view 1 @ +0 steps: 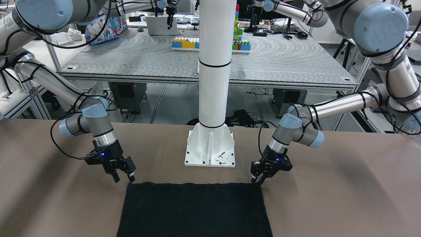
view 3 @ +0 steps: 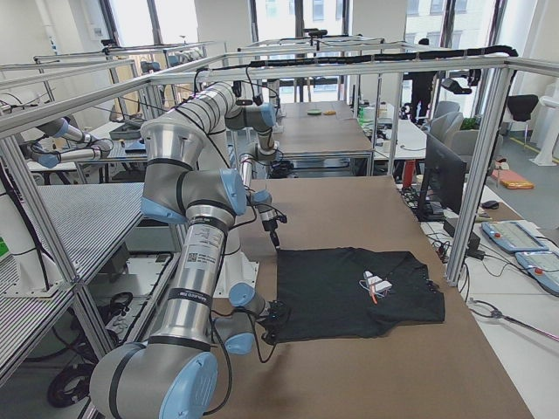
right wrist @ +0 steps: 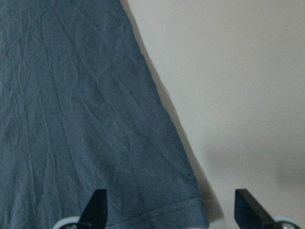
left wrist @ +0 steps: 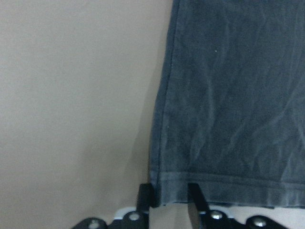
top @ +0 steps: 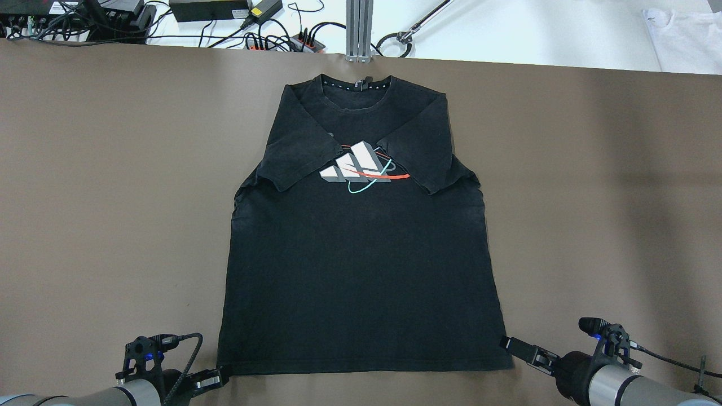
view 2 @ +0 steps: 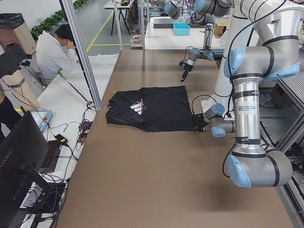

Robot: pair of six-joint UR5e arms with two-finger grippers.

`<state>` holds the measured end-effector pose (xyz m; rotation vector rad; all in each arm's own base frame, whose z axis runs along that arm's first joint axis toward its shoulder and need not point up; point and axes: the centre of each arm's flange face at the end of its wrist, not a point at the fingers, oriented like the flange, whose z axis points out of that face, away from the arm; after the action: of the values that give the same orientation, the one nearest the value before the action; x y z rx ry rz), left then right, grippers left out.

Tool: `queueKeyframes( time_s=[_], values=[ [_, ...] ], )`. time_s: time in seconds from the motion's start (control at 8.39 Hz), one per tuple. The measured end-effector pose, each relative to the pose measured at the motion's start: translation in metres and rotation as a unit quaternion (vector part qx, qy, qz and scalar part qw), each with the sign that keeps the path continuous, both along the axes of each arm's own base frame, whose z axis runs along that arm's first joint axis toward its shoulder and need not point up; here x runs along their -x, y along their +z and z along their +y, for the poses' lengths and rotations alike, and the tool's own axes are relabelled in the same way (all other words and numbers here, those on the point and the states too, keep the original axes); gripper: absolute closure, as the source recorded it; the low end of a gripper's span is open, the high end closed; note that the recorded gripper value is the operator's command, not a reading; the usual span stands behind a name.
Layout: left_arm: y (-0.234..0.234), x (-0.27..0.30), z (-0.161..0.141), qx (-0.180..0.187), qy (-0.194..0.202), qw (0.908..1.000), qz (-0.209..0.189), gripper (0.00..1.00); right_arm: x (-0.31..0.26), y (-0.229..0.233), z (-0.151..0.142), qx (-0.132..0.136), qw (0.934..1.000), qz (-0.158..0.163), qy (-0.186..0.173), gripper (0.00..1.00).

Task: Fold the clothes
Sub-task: 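Grasp both hem corners with the left and right grippers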

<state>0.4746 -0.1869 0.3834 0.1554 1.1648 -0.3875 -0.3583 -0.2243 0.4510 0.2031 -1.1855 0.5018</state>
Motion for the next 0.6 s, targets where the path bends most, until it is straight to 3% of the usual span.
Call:
queueKeyframes(
  time_s=[0.12, 0.24, 0.36, 0.6],
  values=[
    [0.0002, 0.0000, 0.0002, 0.000, 0.000, 1.0000, 0.000, 0.65, 0.0000, 0.0001, 0.0000, 0.000, 1.0000, 0.000, 0.000, 0.06],
    [0.0007, 0.0002, 0.0002, 0.000, 0.000, 1.0000, -0.001, 0.89, 0.0000, 0.0001, 0.0000, 0.000, 1.0000, 0.000, 0.000, 0.06],
    [0.0011, 0.0002, 0.0002, 0.000, 0.000, 1.0000, -0.001, 1.00, 0.0000, 0.0002, 0.0001, 0.000, 1.0000, 0.000, 0.000, 0.06],
    [0.0007, 0.0006, 0.0001, -0.001, 0.000, 1.0000, -0.001, 1.00, -0.0002, 0.0015, 0.0003, -0.002, 1.0000, 0.003, -0.002, 0.08]
  ],
)
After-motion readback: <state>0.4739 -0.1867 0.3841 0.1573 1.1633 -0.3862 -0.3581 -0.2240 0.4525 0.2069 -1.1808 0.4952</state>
